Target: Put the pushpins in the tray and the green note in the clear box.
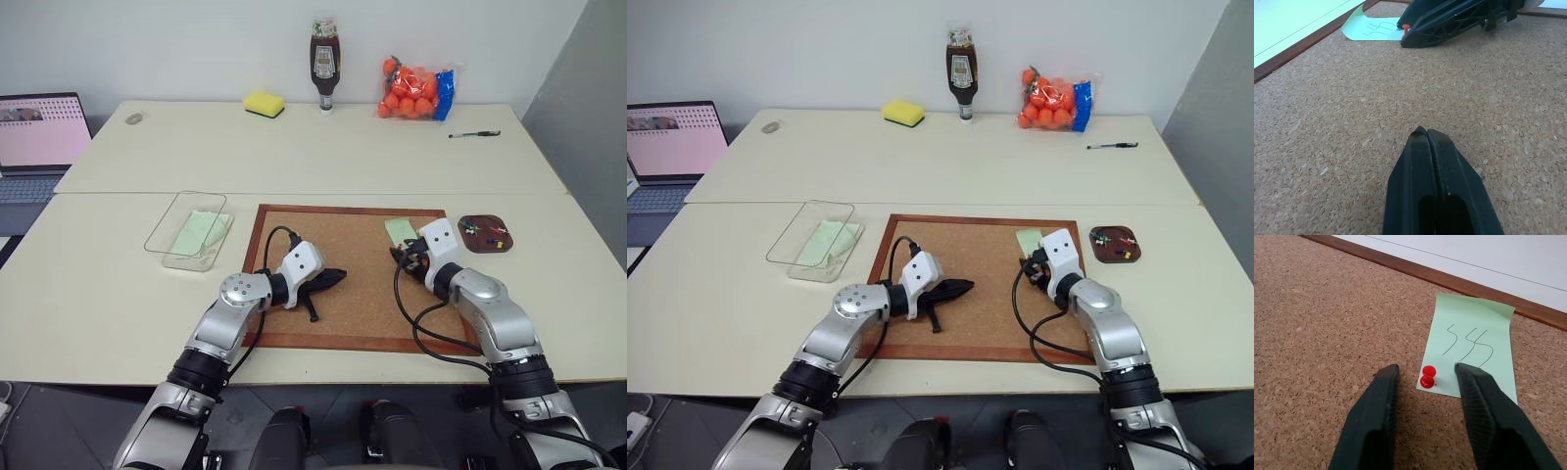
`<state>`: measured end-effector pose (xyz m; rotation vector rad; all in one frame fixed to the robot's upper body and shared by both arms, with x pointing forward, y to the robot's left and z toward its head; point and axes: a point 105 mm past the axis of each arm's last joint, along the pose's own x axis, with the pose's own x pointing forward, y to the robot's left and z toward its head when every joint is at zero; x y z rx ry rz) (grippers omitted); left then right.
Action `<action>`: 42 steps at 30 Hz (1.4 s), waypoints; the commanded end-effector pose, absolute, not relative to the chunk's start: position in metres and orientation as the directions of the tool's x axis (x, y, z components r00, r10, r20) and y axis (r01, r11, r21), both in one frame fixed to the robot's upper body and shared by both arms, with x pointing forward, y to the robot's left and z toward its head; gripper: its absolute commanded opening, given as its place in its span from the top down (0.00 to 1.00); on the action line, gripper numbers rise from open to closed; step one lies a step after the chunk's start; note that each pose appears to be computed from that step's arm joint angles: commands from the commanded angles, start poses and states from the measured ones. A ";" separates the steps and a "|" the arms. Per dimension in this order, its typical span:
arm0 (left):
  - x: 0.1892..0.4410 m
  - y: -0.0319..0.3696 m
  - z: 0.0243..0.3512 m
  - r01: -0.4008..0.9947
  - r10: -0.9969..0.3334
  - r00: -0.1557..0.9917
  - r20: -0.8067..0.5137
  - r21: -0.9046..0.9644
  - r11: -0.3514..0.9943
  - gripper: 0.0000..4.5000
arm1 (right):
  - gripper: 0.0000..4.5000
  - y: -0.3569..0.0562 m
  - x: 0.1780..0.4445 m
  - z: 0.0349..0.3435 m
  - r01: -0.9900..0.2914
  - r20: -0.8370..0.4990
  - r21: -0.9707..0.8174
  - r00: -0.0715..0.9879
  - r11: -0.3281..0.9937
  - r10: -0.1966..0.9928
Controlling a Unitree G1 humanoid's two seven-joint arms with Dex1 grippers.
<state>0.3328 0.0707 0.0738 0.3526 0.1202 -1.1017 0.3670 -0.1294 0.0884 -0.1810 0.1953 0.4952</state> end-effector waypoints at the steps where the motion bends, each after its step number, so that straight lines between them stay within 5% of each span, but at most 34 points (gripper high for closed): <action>1: 0.327 0.081 0.046 0.892 -0.815 0.451 -0.364 0.178 0.414 1.00 | 0.76 -0.128 0.370 0.100 -0.489 -0.185 -0.136 0.867 0.862 0.463; 7: 0.327 0.082 0.046 0.892 -0.814 0.452 -0.366 0.179 0.415 1.00 | 0.99 -0.128 0.370 0.102 -0.489 -0.182 -0.157 0.868 0.858 0.462; 24: 0.324 0.099 0.047 0.886 -0.796 0.463 -0.390 0.191 0.421 1.00 | 0.99 -0.117 0.359 0.173 -0.465 0.051 -0.321 0.861 0.825 0.506; 42: 0.328 0.072 0.141 0.793 -0.792 0.603 -0.101 -0.033 0.608 1.00 | 0.99 -0.088 0.321 0.176 -0.587 0.005 -0.375 0.773 0.718 0.634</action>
